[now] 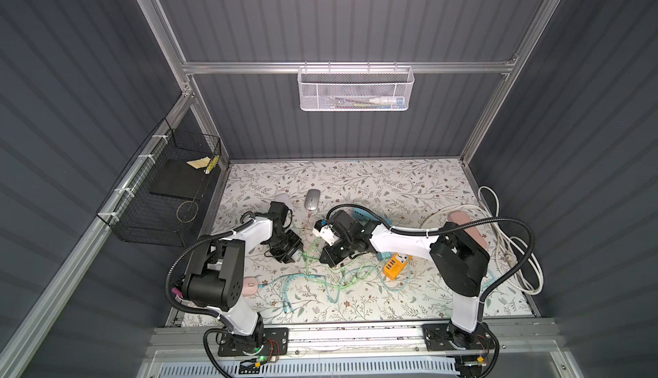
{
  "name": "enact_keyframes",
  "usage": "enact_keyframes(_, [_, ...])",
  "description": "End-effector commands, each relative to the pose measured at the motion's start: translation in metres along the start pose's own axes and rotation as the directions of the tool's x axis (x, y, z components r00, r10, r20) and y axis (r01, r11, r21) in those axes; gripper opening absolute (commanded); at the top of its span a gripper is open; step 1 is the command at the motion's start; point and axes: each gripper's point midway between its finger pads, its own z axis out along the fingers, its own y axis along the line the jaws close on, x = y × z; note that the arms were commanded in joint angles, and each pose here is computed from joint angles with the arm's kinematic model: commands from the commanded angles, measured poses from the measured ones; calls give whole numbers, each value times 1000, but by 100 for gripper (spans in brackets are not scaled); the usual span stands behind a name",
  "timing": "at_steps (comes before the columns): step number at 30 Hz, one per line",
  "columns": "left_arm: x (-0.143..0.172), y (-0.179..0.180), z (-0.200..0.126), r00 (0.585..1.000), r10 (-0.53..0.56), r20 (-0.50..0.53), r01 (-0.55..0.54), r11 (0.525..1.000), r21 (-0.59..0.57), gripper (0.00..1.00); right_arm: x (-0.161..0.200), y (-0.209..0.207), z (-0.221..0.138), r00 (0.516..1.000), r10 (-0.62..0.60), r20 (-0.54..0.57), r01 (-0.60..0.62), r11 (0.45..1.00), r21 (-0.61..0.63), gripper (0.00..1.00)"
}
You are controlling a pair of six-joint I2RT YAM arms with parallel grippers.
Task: Unplug the wireless mouse
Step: Pick up the mouse from the center of the board.
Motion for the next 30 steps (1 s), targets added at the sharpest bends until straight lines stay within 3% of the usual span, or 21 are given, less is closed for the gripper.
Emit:
enact_keyframes(1, [-47, 45, 4, 979, -63, 194, 92, 985, -145, 58, 49, 4, -16, 981, 91, -171, -91, 996, 4, 0])
enact_keyframes(4, [-47, 35, -5, 978, -60, 200, 82, 992, -101, 83, 39, 9, -17, 984, 85, -155, -88, 996, -11, 0])
enact_keyframes(16, [-36, 13, -13, 985, -41, 165, 36, 999, 29, 81, -8, 37, -43, 998, 36, -59, -40, 998, -54, 0])
enact_keyframes(18, [-33, -1, -18, 988, -14, 157, -1, 995, 96, 83, -25, 47, -58, 1000, 19, -18, -20, 998, -62, 0])
enact_keyframes(21, [-33, -32, -48, 972, 103, 211, -145, 970, 195, 92, -55, 61, -89, 998, -20, 57, 23, 998, -65, 0])
enact_keyframes(23, [-35, -48, -75, 931, 205, 301, -278, 935, 222, 99, -74, 67, -108, 994, -33, 104, 41, 996, -74, 0])
enact_keyframes(25, [-30, -61, -101, 870, 296, 394, -411, 877, 249, 100, -90, 71, -128, 990, -38, 138, 51, 994, -91, 0])
enact_keyframes(28, [-9, -86, -133, 765, 387, 515, -600, 717, 354, 99, -104, 74, -148, 987, -41, 155, 58, 992, -108, 0])
enact_keyframes(30, [2, -99, -154, 671, 404, 622, -710, 591, 383, 96, -108, 75, -161, 984, -43, 171, 63, 991, -114, 0])
